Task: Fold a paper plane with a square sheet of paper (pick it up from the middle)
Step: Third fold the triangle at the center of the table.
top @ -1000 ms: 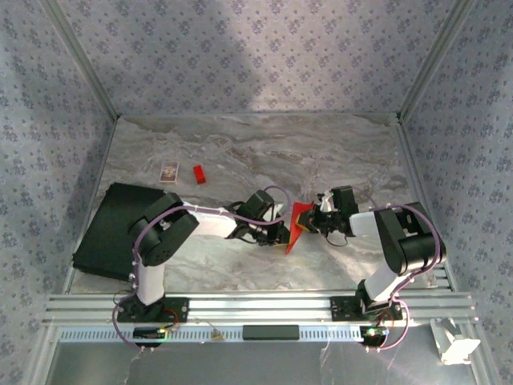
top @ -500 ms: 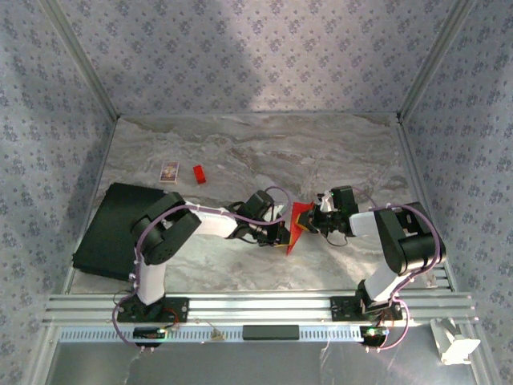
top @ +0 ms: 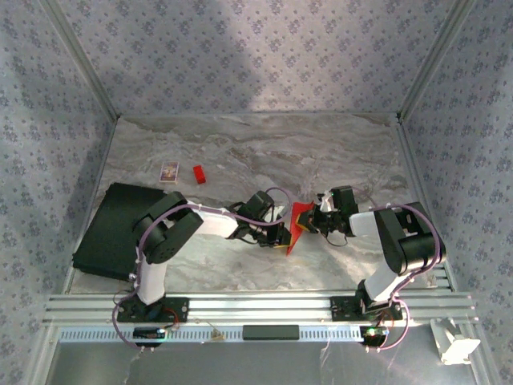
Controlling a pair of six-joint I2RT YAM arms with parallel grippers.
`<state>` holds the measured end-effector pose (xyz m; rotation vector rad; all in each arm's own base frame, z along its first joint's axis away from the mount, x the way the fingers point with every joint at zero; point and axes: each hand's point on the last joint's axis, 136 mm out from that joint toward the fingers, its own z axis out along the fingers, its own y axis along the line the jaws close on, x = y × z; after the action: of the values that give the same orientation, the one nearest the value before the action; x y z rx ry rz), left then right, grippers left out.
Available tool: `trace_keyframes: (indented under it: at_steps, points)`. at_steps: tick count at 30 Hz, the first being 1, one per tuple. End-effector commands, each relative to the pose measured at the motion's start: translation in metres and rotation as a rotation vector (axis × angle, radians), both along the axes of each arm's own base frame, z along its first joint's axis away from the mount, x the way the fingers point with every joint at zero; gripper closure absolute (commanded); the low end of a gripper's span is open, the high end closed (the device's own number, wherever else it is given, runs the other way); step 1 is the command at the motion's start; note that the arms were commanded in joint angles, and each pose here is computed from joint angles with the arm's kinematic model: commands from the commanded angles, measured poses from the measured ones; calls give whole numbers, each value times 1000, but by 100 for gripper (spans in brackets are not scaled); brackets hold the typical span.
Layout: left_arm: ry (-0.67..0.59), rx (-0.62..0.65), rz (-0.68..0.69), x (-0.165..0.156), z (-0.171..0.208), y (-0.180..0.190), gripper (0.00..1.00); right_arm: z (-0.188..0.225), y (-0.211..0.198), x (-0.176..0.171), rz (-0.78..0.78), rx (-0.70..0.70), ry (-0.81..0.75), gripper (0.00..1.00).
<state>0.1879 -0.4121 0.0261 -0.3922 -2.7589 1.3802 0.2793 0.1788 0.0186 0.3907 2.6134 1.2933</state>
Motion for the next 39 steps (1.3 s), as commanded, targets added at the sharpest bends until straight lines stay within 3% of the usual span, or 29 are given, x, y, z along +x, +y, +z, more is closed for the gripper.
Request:
trace_keyframes:
  at_steps: [1,5,10,18,23,27,31,35,39]
  points:
    - [50,69,-50,-21,-14,12,87,-38,-20,-17,-47,-138,105,95]
    - [51,74,-57,-22,-15,12,87,-38,-20,-17,-49,-140,105,95]
    - [52,72,-74,-26,-16,13,100,-38,-20,-17,-47,-142,105,95]
    - [60,147,-114,-36,-27,21,100,-41,-22,-19,-49,-157,115,95]
    - [52,193,-121,-43,-30,32,91,-42,-23,-20,-51,-165,120,95]
    - [41,207,-148,-49,-30,33,100,-43,-23,-21,-51,-168,123,95]
    - [42,233,-154,-53,-35,36,99,-43,-23,-20,-50,-168,124,95]
    - [38,251,-156,-55,-35,40,91,-43,-24,-21,-50,-170,123,95]
    - [36,267,-165,-58,-35,45,95,-43,-24,-20,-50,-170,122,95]
